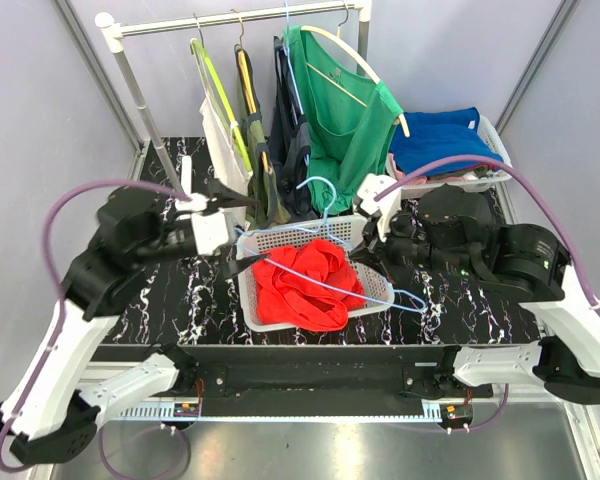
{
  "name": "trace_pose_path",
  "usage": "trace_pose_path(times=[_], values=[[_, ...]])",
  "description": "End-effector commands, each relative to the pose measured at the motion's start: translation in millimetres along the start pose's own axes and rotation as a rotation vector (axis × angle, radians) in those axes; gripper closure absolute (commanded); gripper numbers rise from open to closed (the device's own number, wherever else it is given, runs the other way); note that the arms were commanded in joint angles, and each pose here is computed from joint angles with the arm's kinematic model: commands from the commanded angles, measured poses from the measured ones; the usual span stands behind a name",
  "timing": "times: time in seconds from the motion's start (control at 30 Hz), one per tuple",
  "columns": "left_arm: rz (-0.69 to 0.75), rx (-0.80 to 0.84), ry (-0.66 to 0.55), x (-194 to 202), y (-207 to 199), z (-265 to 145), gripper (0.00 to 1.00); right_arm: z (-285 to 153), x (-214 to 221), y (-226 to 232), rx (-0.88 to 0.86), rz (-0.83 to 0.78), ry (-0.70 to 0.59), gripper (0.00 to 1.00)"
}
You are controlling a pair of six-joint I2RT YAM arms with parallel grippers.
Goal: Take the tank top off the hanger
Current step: Remove the tank top from the hanger, then place the hanger at the clothesline.
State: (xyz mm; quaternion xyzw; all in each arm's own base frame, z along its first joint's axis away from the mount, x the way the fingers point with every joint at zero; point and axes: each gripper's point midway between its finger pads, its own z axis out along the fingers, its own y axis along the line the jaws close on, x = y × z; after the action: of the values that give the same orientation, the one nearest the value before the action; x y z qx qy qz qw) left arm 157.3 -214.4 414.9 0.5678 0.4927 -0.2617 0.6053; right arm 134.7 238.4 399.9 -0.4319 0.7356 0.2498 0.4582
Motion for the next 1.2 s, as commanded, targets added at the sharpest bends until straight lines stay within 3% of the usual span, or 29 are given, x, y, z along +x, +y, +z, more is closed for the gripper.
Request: trace_pose_path(times=[0.0,0.13,0.5,0.67,0.87,1.03,1.17], values=[[0.048,0.016,-0.023,-3.4,6.2,12.3,0.04,11.7,-20.5,16.7,-0.089,0.003,-0.064,1.0],[0.054,0.015,0.005,4.0,5.2,13.5,0.09,23.8,-29.8,27.1,-0.142,0.004,-0.067,1.0],[0.116,-0.074,0.058,12.6,16.4,2.4,0.09,33.6,-30.9,45.1,-0.237,0.033,-0.04,1.0],[0.07,-0.143,0.057,5.2,23.1,-8.0,0.03,43.8,-41.6,36.9,-0.175,0.085,-0.068,1.0],[0.006,-0.317,0.001,-25.8,29.0,-50.9,0.01,78.4,-63.9,-5.7,0.1,0.186,-0.058,1.0],[0.037,-0.559,-0.027,-63.7,52.7,-108.0,0.01,114.6,-94.5,-2.9,0.109,0.245,-0.038,1.0],[0.063,-0.64,-0.052,-78.8,55.3,-133.7,0.01,136.8,-129.4,1.7,0.09,0.296,-0.133,1.0]])
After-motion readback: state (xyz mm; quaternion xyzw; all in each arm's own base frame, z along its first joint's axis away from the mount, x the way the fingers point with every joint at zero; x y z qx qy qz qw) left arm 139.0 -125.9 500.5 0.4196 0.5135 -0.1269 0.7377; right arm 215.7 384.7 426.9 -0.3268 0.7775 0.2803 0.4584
